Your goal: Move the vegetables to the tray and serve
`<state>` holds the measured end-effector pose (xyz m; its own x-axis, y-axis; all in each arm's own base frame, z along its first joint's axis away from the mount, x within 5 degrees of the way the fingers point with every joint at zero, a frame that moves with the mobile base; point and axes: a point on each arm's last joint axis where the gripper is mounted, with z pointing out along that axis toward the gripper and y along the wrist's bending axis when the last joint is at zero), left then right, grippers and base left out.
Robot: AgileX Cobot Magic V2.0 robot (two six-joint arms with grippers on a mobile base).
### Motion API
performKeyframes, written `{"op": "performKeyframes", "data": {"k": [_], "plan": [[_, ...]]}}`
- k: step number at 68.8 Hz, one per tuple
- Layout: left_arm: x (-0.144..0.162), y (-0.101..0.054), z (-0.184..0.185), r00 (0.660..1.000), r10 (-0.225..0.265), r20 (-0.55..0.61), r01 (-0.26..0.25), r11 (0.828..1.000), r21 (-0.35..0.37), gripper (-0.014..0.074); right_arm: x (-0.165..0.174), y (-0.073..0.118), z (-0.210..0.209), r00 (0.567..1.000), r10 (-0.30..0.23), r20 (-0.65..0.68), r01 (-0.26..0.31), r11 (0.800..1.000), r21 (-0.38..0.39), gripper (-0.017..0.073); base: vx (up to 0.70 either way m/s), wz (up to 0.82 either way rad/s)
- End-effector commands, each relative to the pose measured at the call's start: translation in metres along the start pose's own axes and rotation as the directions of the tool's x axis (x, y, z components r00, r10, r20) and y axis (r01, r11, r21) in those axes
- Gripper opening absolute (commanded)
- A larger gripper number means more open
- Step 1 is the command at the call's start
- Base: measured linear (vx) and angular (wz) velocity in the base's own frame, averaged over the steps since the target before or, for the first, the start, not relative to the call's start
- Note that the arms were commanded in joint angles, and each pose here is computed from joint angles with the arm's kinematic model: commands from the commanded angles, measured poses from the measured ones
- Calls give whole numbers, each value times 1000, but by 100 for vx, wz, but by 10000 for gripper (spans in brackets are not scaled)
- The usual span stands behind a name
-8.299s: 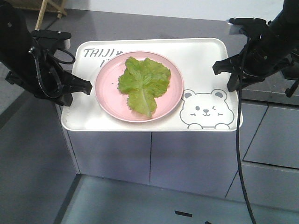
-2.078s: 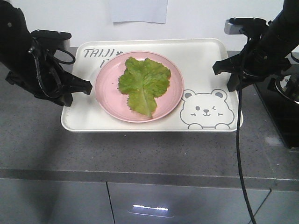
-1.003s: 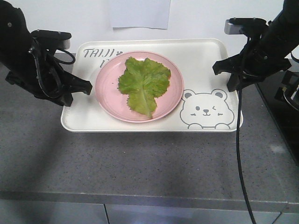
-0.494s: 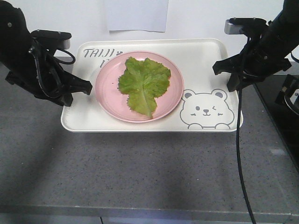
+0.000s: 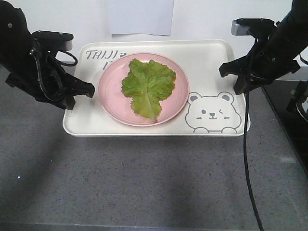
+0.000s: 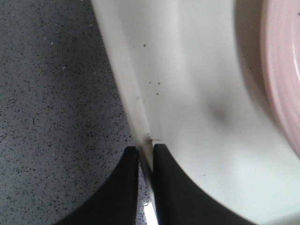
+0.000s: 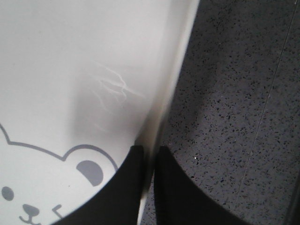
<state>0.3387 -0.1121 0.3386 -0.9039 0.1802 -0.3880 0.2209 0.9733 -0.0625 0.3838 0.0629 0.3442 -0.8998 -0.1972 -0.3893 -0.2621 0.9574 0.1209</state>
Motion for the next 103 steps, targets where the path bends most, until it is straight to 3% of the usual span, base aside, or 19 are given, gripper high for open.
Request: {"op": "performKeyframes", "data": {"k": [1,103], "plan": [[-6,-15,-29,989,3,147,-18,995,101,-6,0,19,-32,996,-39,81,46,995,-89,-6,4,1],[-6,-15,-29,989,3,147,-18,995,101,-6,0,19,-32,996,-39,81,46,995,-89,-6,2,1]]}}
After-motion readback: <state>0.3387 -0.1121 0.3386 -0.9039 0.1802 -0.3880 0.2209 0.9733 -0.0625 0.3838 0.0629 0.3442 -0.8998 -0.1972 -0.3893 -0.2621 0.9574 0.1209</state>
